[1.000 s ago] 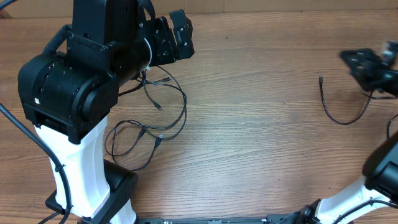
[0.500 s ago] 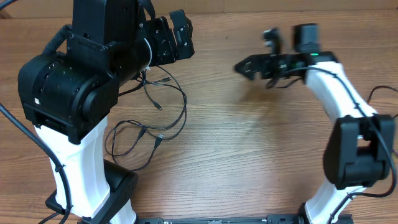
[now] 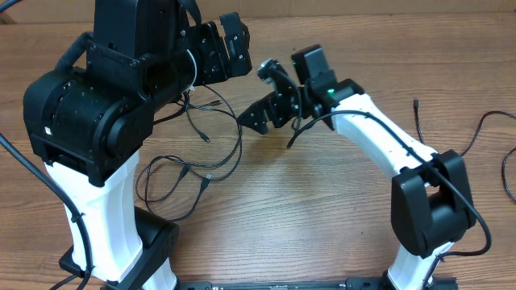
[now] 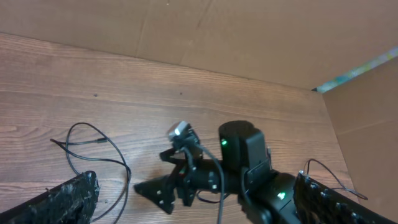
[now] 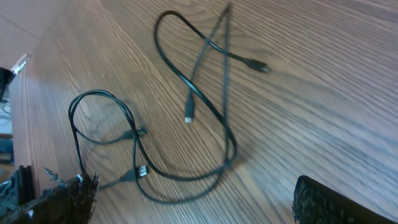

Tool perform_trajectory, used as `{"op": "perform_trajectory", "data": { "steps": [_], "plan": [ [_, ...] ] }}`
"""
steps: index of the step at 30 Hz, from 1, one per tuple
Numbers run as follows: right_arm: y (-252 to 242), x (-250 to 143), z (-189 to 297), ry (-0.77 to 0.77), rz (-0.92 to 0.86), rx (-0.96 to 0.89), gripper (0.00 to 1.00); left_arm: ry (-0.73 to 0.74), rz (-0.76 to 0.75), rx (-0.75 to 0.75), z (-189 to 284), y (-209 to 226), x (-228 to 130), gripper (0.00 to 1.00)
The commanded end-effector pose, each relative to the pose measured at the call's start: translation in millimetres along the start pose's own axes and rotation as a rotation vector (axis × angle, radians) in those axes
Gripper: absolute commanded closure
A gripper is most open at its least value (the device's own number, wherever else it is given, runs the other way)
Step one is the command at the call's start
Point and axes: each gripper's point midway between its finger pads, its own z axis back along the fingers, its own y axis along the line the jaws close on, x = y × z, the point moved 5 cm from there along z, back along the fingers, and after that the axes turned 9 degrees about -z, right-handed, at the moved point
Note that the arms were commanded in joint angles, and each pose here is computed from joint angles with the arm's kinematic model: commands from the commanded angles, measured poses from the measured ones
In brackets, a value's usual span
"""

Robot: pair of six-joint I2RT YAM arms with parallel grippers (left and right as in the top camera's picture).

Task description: Untangle cables

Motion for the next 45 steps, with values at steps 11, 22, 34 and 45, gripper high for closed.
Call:
{"op": "perform_trajectory", "data": {
  "steps": [11,22,34,45],
  "plan": [
    [-5,15,-53,-0.091,-0.139,0.032,0.01,-0.022,-0.017,0.009,7,3,2,0.0],
    [-18,20,-74,-0.148,-0.179,0.054,0.13,-0.022,-0.017,0.008,7,3,2,0.0],
    [-40,9,-100,-0.15,-0.219,0.028,0.26,-0.022,-0.017,0.008,7,3,2,0.0],
    [-50,10,-106,-0.18,-0.267,0.001,0.64,-0.022,-0.017,0.008,7,3,2,0.0]
  ]
}}
